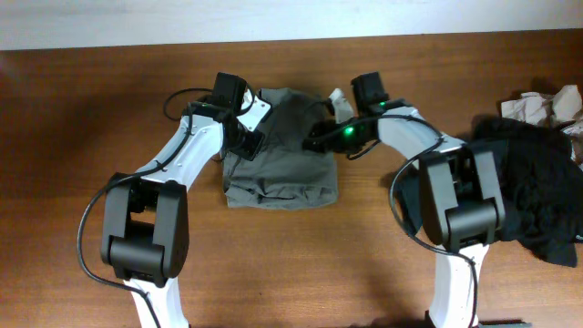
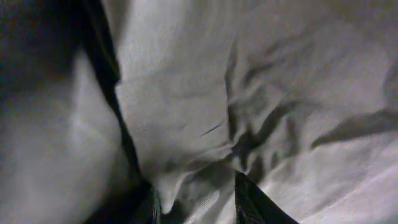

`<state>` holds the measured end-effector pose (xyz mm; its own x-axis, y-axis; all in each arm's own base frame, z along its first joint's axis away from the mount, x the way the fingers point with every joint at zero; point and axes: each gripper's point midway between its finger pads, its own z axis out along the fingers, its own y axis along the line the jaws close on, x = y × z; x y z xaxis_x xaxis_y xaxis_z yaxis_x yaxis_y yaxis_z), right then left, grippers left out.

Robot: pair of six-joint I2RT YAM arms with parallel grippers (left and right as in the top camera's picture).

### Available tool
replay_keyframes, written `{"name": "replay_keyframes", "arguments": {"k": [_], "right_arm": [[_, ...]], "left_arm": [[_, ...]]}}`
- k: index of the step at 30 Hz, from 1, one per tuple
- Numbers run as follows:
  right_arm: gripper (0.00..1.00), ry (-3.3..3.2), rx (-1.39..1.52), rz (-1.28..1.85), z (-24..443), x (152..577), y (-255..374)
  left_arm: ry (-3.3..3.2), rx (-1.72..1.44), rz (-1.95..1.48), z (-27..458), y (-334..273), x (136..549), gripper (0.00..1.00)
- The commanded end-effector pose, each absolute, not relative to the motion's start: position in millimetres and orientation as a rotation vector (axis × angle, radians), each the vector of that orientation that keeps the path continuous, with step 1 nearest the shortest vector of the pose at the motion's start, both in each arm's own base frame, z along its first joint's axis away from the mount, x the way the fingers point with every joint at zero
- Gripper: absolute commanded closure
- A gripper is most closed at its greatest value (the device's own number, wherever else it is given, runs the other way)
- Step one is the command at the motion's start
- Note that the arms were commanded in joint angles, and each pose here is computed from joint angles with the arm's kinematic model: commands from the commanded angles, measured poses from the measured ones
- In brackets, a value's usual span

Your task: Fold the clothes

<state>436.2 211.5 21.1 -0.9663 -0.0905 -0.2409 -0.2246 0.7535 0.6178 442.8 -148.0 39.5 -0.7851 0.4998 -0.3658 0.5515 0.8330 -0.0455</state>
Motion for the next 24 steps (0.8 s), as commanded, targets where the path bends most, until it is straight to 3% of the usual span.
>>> {"name": "replay_keyframes", "arguments": {"k": [1, 3, 6, 7, 11, 17, 24], "right_arm": [[0.40, 2.823, -0.247, 1.024, 1, 417, 225], [0.55, 2.820, -0.252, 1.024, 1, 418, 226], [0.90, 2.826, -0.231, 1.022, 2, 418, 220], [0.96, 2.829, -0.214, 1.020, 4, 419, 216], [0.96, 2.852, -0.128, 0.974, 21, 420, 189], [0.96, 2.932, 0.037, 0.544, 68, 418, 109], [0.96, 2.848, -0.134, 0.524, 131, 418, 128]], "left_arm": [[2.691, 0.781, -0.211, 33, -147, 442, 0.62], [2.692, 0.781, -0.209, 33, -147, 442, 0.62], [2.694, 0.781, -0.207, 32, -147, 442, 0.62], [2.695, 0.781, -0.207, 32, -147, 441, 0.62], [2.696, 0.781, -0.207, 32, -146, 441, 0.62], [2.713, 0.703, -0.222, 34, -146, 443, 0.62], [2.694, 0.696, -0.403, 39, -167, 438, 0.62]]}}
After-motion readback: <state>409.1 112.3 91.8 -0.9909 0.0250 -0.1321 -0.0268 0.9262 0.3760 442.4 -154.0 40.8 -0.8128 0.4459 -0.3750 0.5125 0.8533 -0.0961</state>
